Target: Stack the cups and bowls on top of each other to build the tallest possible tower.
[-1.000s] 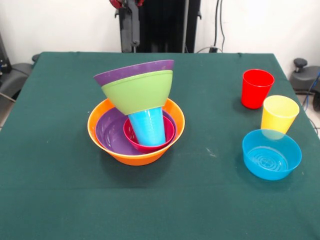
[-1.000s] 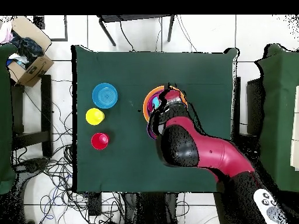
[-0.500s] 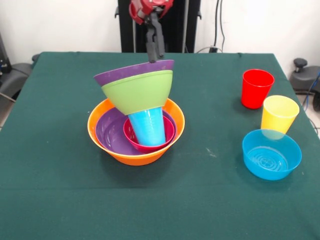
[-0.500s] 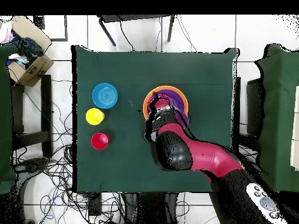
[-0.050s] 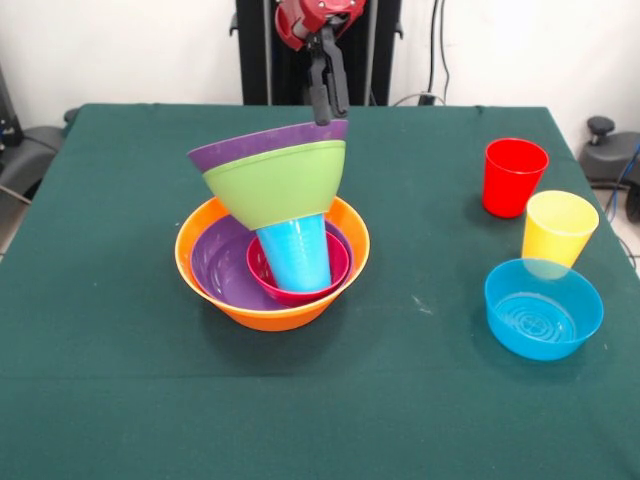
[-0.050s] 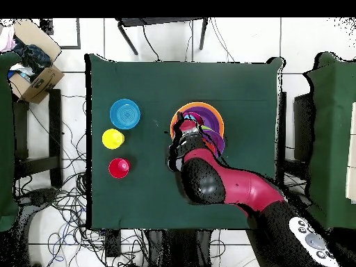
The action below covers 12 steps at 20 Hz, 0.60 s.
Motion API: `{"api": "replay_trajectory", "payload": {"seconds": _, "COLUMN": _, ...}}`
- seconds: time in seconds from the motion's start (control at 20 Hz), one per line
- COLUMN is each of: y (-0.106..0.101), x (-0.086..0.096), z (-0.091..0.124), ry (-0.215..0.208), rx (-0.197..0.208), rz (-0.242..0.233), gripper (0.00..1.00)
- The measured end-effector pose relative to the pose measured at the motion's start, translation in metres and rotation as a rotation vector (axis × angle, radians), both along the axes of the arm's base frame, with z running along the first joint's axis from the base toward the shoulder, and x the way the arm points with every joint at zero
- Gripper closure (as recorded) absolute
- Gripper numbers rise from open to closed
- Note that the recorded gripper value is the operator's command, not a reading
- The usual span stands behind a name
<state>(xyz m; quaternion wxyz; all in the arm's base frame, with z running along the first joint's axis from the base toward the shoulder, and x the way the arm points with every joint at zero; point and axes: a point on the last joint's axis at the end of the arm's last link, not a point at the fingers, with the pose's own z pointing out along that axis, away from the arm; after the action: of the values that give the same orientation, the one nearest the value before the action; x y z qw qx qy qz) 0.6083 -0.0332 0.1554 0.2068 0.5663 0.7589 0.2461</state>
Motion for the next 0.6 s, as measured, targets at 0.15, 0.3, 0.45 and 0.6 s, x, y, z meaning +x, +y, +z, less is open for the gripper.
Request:
{"api": "replay_trajectory", "payload": {"seconds": 0.15, "y": 0.0011, "x": 0.0001, "z": 0.0, "ry": 0.0, "rx": 0.0, "rz": 0.002, "gripper": 0.0}}
{"api": "replay_trajectory", "payload": {"seconds": 0.3, "y": 0.001, "x": 0.0001, "z": 0.0, "ry": 0.0, "rx": 0.0, "rz": 0.002, "gripper": 0.0}}
{"api": "replay_trajectory", "payload": {"seconds": 0.45, "y": 0.0008, "x": -0.0008, "z": -0.0006, "ry": 0.002, "rx": 0.0, "rz": 0.001, "gripper": 0.0}}
{"api": "replay_trajectory", "payload": {"seconds": 0.6, "y": -0.0003, "x": -0.002, "z": -0.0011, "ry": 0.004, "rx": 0.001, "rz": -0.001, "gripper": 0.0}}
